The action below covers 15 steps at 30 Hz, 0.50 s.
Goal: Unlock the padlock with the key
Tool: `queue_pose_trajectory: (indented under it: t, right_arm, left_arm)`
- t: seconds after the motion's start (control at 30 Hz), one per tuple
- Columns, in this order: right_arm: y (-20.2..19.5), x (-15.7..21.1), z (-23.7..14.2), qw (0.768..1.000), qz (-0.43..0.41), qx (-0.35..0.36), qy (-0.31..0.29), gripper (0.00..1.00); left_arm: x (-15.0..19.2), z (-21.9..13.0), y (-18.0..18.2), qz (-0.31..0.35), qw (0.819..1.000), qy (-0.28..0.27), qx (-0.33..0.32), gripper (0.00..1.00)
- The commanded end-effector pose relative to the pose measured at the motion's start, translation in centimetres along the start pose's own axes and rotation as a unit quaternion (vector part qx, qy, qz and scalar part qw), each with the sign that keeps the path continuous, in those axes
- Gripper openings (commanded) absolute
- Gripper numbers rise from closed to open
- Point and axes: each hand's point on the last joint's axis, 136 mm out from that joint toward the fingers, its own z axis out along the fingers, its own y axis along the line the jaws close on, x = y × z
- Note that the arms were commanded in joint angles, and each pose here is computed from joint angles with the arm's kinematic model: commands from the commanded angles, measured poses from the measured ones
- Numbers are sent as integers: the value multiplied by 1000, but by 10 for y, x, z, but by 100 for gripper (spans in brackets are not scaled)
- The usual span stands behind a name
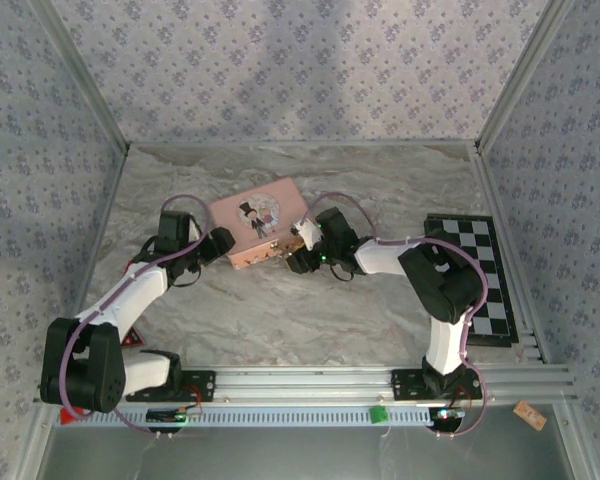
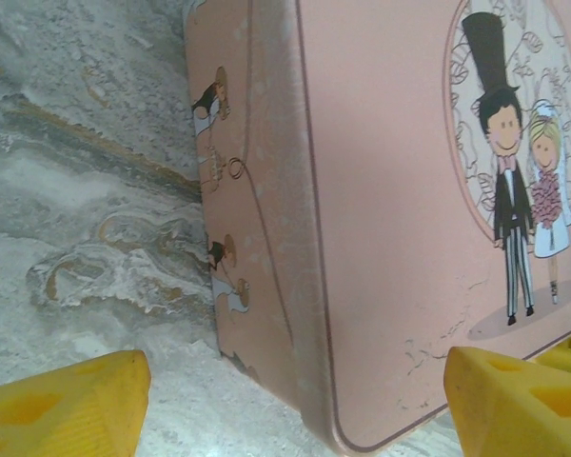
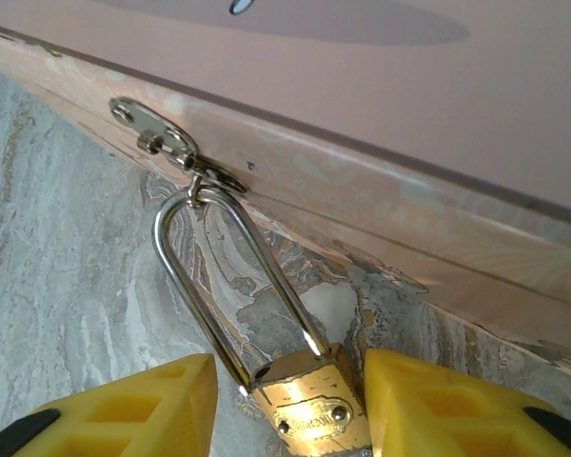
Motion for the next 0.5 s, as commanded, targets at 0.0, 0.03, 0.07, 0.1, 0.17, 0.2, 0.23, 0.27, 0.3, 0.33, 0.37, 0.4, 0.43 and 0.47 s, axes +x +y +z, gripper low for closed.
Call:
queue_pose_trajectory:
  t: [0.0, 0.03, 0.07, 0.1, 0.17, 0.2, 0.23, 0.27, 0.3, 0.33, 0.37, 0.4, 0.43, 0.47]
  right_arm:
    - [1, -4, 4, 1000, -7, -10, 8, 40]
    - [0, -4, 4, 1000, -5, -12, 9, 39]
    - [0, -4, 4, 1000, -3, -13, 10, 38]
    - [0, -5, 4, 1000, -1, -14, 7, 38]
    - [0, -5, 3, 1000, 1, -14, 5, 37]
    - [0, -5, 3, 1000, 3, -12, 2, 37]
    - [-1, -5, 2, 1000, 4, -10, -2, 37]
    - [-3, -5, 2, 1000, 6, -5, -4, 36]
    - [-4, -5, 2, 1000, 7, 0, -4, 34]
    - [-7, -4, 3, 1000, 8, 6, -1, 33]
    - [-6, -2, 5, 1000, 5, 9, 4, 32]
    - [-6, 0, 8, 1000, 3, 9, 9, 32]
    - [-7, 3, 10, 1000, 2, 11, 14, 30]
    - [-7, 3, 12, 1000, 2, 11, 17, 29]
  left_arm:
    - [-6, -3, -9, 0, 1000, -7, 21, 80]
    - [-6, -3, -10, -1, 1000, -6, 22, 80]
    - [-6, -2, -10, -2, 1000, -6, 23, 80]
    - [-5, -2, -10, -2, 1000, -5, 23, 80]
    - [-4, -2, -9, -4, 1000, -4, 22, 80]
    - [-4, -1, -8, -4, 1000, -4, 22, 80]
    - [-4, -1, -8, -4, 1000, -4, 22, 80]
    - [-3, -1, -7, -4, 1000, -4, 21, 80]
    - [-3, 0, -7, -5, 1000, -3, 21, 80]
    - [-2, 0, -7, -6, 1000, -2, 22, 80]
    - [-3, 0, -7, -6, 1000, -2, 23, 80]
    - [-3, 1, -7, -7, 1000, -2, 24, 80]
    - [-3, 1, -7, -7, 1000, -2, 24, 80]
    - [-3, 1, -7, -6, 1000, -1, 24, 80]
